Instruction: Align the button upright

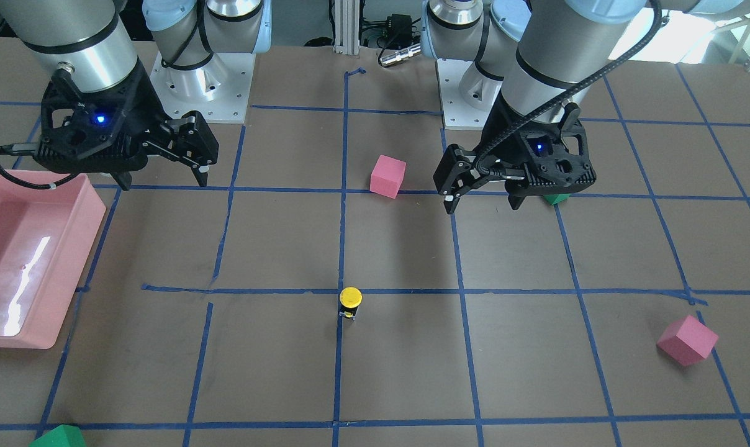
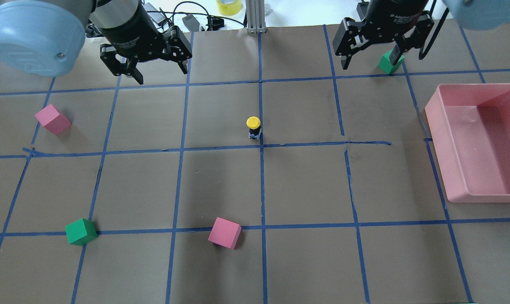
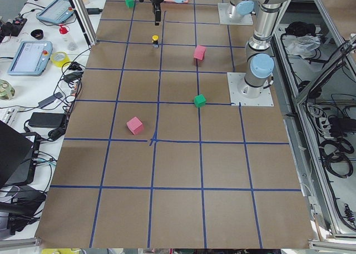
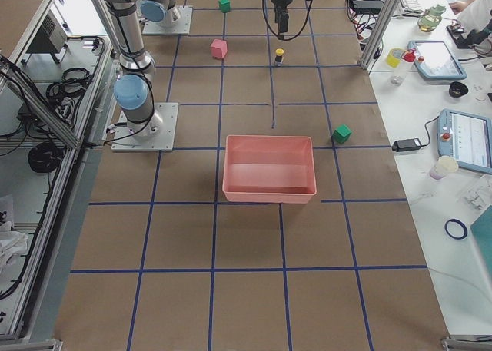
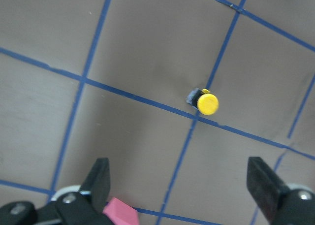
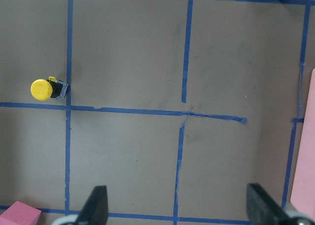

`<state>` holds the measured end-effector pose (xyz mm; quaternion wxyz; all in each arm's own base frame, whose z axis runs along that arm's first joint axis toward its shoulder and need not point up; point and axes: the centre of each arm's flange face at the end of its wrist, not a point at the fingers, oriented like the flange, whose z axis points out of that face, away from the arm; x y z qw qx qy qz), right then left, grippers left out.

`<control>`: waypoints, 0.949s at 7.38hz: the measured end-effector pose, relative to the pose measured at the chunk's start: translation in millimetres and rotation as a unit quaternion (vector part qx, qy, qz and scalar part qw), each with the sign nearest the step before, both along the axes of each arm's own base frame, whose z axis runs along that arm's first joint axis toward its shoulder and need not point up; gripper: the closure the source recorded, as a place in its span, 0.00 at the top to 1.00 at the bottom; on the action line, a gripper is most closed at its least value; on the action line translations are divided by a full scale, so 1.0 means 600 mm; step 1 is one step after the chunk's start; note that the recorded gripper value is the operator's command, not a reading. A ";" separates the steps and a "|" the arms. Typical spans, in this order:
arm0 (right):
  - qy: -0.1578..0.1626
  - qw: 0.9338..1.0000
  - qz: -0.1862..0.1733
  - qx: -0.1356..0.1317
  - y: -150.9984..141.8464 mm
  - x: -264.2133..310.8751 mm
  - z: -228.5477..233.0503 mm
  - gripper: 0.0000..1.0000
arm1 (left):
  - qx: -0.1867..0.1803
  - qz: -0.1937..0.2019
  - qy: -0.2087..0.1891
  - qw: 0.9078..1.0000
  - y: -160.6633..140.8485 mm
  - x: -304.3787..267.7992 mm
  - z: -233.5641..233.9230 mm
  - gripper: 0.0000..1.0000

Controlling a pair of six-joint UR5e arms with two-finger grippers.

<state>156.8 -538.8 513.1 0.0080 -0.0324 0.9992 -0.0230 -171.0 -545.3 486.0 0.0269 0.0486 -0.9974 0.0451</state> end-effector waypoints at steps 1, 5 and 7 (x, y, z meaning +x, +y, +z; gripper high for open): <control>0.000 1.000 0.000 0.001 0.000 0.000 0.000 1.00 | 0.006 -0.037 -0.016 0.999 -0.003 0.013 0.000 1.00; 0.000 1.000 0.000 0.001 0.000 0.000 0.000 1.00 | 0.006 -0.086 -0.035 0.996 -0.008 0.029 0.023 1.00; 0.000 1.000 0.000 0.001 0.001 0.000 0.000 1.00 | 0.001 -0.085 -0.034 0.996 -0.007 0.033 0.035 1.00</control>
